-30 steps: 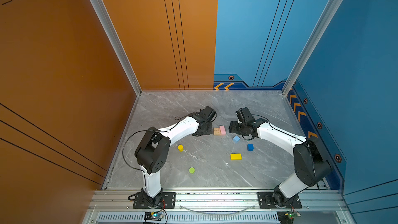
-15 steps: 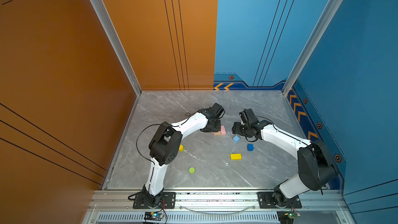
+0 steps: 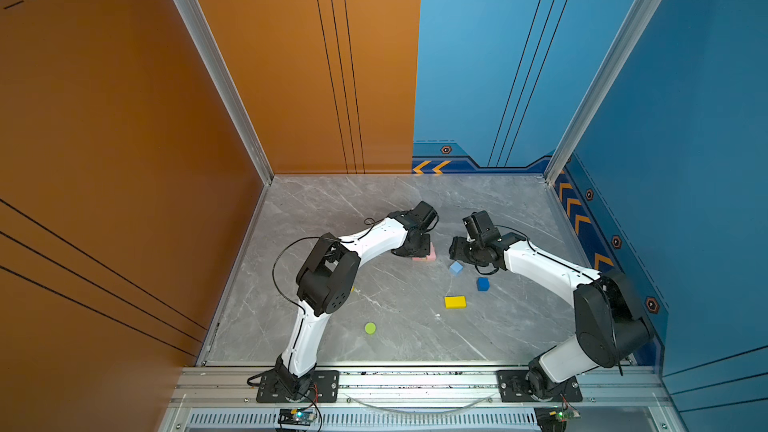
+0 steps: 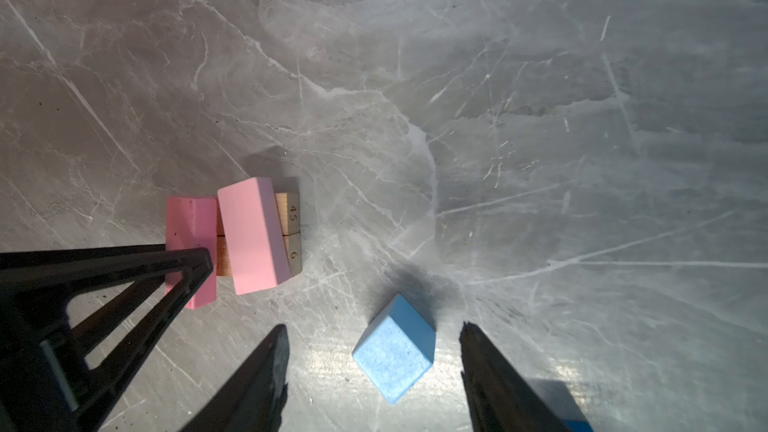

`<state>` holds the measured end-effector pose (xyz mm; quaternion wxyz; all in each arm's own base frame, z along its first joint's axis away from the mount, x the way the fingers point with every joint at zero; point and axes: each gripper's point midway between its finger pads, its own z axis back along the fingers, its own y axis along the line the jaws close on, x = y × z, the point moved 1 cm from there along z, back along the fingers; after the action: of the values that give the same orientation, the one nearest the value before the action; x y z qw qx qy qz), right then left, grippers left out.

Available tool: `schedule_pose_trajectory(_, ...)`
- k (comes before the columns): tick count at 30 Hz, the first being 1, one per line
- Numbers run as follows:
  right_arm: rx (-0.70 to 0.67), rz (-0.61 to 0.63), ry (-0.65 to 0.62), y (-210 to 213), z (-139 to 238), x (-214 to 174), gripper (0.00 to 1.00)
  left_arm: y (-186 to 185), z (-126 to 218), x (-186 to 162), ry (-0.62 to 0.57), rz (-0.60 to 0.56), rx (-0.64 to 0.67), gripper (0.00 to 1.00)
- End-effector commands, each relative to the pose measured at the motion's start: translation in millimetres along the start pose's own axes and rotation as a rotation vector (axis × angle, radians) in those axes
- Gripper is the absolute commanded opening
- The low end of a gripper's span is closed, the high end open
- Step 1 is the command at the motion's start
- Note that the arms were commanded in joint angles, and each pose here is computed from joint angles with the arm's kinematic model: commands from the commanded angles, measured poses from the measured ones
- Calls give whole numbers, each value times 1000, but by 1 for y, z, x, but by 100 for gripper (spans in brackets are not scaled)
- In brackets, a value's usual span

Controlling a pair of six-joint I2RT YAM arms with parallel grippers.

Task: Build the wood block tower
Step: 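Carry the darker pink block with the left gripper beside the light pink block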

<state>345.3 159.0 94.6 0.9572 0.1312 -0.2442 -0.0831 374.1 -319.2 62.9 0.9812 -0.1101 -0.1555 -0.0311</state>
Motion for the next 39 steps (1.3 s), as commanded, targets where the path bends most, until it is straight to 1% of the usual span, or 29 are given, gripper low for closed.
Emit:
schedule_pose_trajectory(1,-10,-2,-17,-6,4,0,67,-7,3,1,7,-19,-5,15)
schedule_pose_trajectory(10,-13,-4,-15,-7,3,-1,67,-8,0,1,16,-21,-6,22)
schedule_pose_trajectory(12,-13,-5,-15,-7,3,0,67,-8,-1,0,18,-22,-4,25)
schedule_pose_trajectory(21,-14,-7,-15,-8,3,-1,67,-8,-2,0,21,-21,-2,29)
schedule_pose_trajectory(23,-13,-7,-16,-7,3,-1,67,-8,-3,0,22,-19,-3,32)
schedule_pose_trajectory(35,-11,-9,-10,-7,0,-1,67,-9,-4,2,21,-16,-7,41)
schedule_pose_trajectory(39,-11,-7,-11,-7,1,0,67,-9,-1,2,18,-17,-10,41)
